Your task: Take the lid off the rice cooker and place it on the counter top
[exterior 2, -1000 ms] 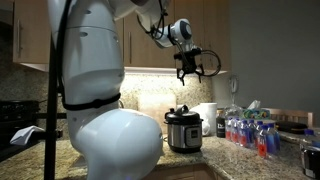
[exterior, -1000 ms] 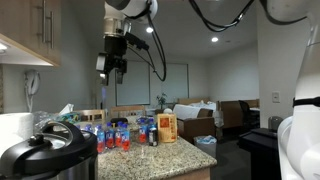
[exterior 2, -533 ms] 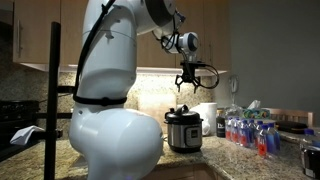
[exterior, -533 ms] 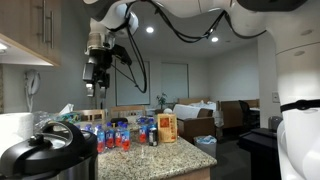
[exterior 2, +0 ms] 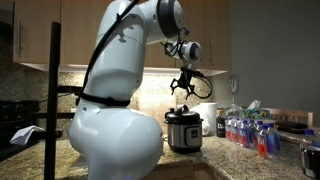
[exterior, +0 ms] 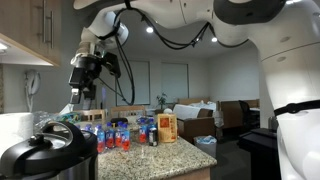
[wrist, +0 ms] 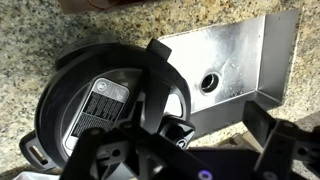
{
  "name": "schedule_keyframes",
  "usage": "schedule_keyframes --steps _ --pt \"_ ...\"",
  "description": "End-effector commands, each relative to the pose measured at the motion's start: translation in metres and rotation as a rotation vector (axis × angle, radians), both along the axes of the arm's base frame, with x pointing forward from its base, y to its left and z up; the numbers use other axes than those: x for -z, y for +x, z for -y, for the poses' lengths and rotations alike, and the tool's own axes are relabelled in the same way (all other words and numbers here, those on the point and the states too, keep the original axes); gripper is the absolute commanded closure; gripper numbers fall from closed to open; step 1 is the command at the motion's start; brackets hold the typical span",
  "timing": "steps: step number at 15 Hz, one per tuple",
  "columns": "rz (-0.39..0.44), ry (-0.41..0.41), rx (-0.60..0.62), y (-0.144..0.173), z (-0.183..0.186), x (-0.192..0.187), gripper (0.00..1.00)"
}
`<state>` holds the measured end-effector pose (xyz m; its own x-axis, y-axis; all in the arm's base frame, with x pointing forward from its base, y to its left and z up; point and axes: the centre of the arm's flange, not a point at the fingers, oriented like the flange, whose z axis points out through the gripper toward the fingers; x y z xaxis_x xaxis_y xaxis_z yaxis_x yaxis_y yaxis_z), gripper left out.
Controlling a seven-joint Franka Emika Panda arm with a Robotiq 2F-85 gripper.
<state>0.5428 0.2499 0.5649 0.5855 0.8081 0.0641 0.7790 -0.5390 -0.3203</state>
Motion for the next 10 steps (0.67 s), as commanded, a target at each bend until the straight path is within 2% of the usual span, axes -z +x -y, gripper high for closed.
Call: schedule_keyframes --steps 1,7,10 --pt "-0.04 0.03 -0.019 0.029 -0.005 0.012 0.0" --pt "0.001 0.055 -0.007 0.053 -0.004 0.016 0.0" --pt "-0.017 0.049 -0.019 0.061 -0.022 0.024 0.0"
